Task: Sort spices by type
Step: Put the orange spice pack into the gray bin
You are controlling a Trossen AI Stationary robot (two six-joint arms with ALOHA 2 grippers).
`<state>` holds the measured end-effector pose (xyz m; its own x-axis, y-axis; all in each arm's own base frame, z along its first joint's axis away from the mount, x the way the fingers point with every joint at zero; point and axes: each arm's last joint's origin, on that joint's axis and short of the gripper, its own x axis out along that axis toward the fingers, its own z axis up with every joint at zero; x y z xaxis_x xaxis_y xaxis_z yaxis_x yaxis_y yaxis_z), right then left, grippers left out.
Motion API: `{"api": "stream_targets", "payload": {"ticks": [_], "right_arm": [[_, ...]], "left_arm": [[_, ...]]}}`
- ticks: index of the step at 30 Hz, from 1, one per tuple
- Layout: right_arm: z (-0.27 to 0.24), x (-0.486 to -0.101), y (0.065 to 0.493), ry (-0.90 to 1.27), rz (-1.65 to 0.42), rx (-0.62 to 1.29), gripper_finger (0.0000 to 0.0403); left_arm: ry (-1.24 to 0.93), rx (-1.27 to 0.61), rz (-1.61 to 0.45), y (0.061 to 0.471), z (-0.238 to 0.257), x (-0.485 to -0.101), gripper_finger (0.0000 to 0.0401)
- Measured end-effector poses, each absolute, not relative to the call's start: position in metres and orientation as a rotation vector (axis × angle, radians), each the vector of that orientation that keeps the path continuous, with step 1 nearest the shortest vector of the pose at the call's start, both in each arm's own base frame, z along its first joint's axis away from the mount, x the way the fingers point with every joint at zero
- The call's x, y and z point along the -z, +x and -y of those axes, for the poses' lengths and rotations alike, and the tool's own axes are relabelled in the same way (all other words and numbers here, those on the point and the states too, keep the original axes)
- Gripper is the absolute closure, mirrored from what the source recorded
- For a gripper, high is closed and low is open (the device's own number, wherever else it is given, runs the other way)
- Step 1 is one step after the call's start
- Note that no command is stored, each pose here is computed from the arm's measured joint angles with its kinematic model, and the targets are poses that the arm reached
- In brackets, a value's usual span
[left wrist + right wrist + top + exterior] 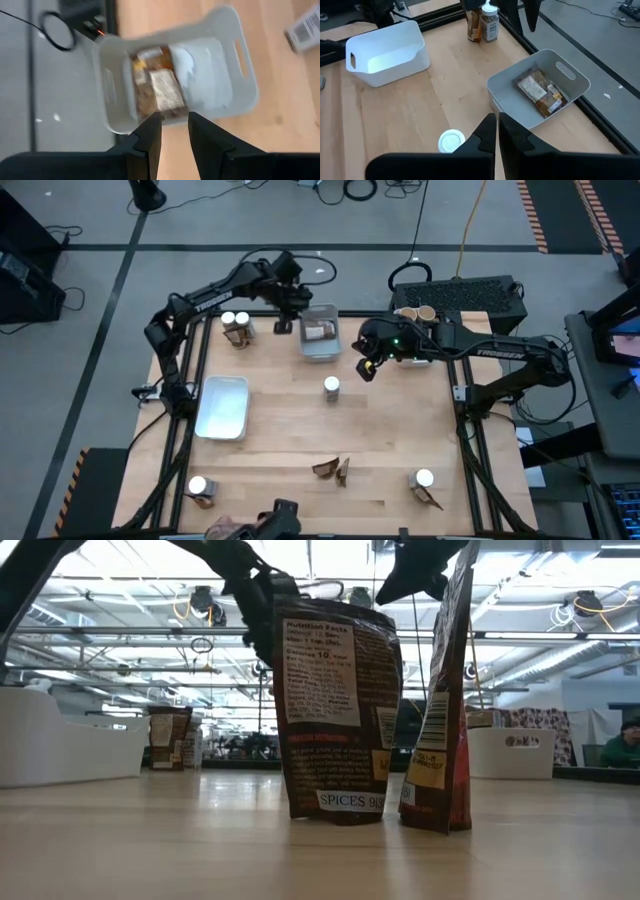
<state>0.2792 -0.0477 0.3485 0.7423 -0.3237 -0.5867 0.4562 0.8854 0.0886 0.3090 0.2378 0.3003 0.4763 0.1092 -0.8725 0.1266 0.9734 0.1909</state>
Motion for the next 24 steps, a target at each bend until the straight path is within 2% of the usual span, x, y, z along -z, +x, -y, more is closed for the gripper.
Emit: {"api": "stream_targets", "payload": {"ticks": [8,16,21,24], "right_arm": [[0.037,-0.347,0.28,0.213,-0.613,0.44,0.0403],[0.037,-0.346,0.279,0.192,-0.624,0.466,0.0403],[0.037,-0.346,0.279,0.187,-0.629,0.466,0.0403],[0.037,-0.345,0.278,0.186,-0.644,0.467,0.0403]], "left_arm": [[0.158,-0.03,-1.076,0.318,-0.237,-0.289,0.0298],[0.175,0.028,-1.035,0.339,-0.23,-0.275,0.0298],[0.189,-0.09,-1.027,0.353,-0.237,-0.264,0.0298],[0.104,-0.146,-1.047,0.354,-0.243,-0.254,0.0298]]}}
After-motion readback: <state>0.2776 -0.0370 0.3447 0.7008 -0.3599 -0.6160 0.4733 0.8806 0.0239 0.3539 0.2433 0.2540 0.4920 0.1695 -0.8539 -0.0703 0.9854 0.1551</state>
